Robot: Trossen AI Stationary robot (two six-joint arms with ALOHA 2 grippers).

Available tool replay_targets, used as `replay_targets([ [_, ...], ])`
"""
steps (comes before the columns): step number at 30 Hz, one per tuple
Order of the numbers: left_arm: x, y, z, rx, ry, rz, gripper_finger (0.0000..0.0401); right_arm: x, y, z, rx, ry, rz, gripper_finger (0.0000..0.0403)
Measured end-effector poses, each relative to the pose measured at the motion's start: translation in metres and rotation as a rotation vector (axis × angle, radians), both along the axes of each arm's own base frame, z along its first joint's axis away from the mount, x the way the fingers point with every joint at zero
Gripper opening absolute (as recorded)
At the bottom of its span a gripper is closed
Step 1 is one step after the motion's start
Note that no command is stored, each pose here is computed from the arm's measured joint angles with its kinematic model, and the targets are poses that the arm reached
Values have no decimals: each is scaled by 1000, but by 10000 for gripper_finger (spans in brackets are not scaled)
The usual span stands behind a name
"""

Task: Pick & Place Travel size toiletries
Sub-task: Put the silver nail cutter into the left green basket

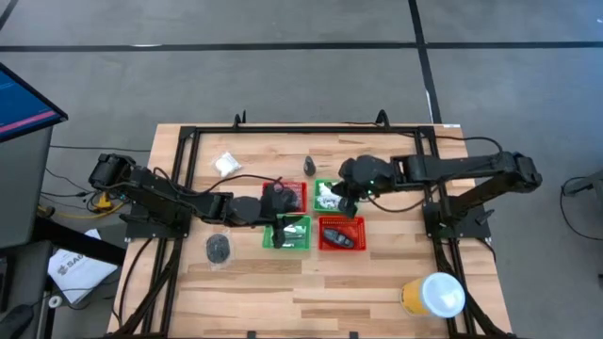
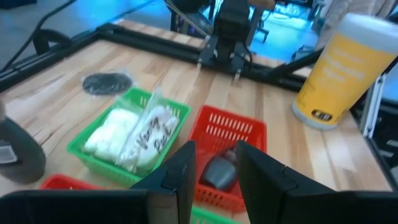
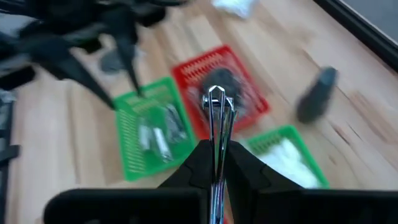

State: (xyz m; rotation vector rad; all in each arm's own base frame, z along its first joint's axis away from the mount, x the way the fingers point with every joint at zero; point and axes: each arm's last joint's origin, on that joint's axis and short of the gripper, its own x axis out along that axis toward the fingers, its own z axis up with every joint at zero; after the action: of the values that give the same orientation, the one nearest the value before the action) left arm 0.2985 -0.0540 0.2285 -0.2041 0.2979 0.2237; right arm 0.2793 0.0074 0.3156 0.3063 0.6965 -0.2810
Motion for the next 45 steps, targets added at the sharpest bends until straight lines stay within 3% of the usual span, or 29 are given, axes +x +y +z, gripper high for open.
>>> replay_targets([
  [9, 2, -2, 9, 27, -87, -25, 104, 7, 35, 13, -36, -160, 161, 18],
  [16, 5, -8, 21, 33, -201, -192, 104, 9, 53, 21, -53, -260, 238, 17],
  [24, 5, -9, 26, 25, -258, -204, 104, 27, 65, 21, -82, -372, 283, 17],
  [27, 5, -9, 28, 22, -275, -211, 104, 37, 67, 8, -105, -349, 297, 17],
  [32, 5, -11, 29, 16, -290, -272, 104, 50, 70, 4, -144, -399, 320, 17],
  [45, 5, -12, 30, 32, -306, -317, 104, 52, 74, 11, -181, -480, 343, 17],
])
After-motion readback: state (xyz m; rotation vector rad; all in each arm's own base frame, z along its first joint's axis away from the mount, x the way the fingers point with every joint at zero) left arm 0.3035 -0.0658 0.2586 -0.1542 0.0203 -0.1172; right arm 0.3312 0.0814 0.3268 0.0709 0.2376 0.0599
